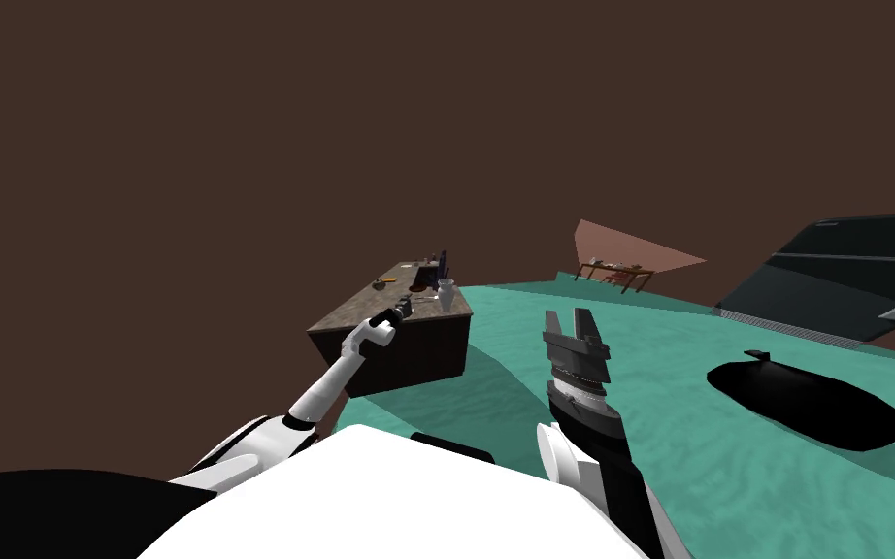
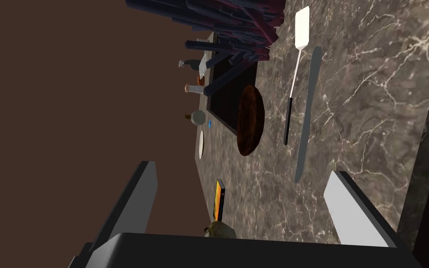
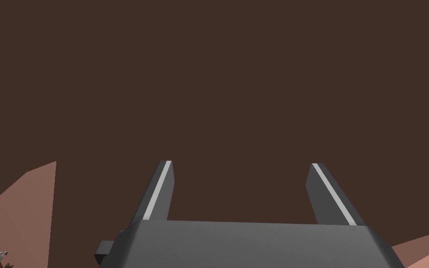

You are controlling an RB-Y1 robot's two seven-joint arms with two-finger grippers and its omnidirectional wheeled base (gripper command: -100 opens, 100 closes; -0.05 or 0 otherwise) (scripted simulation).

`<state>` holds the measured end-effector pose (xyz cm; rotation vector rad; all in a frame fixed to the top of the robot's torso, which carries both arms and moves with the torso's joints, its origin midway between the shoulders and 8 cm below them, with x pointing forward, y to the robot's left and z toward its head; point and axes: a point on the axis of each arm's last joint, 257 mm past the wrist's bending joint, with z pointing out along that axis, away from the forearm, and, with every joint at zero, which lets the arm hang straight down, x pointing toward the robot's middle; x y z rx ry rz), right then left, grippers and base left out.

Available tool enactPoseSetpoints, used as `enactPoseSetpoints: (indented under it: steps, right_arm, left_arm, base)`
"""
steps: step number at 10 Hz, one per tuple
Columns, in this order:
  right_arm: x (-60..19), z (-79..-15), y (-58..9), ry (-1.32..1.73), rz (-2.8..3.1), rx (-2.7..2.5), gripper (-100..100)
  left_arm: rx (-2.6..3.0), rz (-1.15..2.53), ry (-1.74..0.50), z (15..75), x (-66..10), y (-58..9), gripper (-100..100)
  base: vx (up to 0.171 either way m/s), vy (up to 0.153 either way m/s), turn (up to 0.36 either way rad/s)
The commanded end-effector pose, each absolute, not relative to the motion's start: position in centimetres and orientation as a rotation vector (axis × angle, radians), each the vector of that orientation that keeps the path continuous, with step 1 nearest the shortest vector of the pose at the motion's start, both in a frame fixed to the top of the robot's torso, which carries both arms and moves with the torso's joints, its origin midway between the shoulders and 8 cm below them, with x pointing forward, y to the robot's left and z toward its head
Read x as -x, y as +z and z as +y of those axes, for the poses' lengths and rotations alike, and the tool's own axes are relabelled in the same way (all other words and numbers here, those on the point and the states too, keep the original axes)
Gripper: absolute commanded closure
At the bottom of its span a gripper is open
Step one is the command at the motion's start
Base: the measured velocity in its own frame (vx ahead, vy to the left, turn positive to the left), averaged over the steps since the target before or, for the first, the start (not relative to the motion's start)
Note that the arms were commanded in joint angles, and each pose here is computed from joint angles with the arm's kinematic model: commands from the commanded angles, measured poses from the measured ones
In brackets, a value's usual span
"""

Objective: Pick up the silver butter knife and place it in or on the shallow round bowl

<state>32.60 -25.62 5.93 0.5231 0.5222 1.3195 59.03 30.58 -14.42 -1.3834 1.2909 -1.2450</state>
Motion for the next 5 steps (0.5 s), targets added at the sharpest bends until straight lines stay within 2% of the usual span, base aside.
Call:
enactPoseSetpoints:
  steps: [1, 2, 5]
  right_arm:
    - [-32.6, -25.6, 5.9, 1.319, 0.522, -0.523, 0]
    - [-32.6, -25.6, 5.9, 1.319, 0.522, -0.523, 0]
    - [-32.6, -25.6, 5.9, 1.319, 0.522, -0.523, 0]
  left_arm:
    - [1.445, 1.314, -1.200, 31.5, -59.3, -16.1, -100]
    - [1.451, 1.317, -1.194, 31.5, -59.3, -16.2, -100]
    - [1.564, 1.345, -1.130, 33.5, -60.9, -17.5, -100]
  base:
    - [-0.017, -0.010, -0.072]
    - [0.000, 0.000, 0.000]
    - [0.001, -0.003, -0.121]
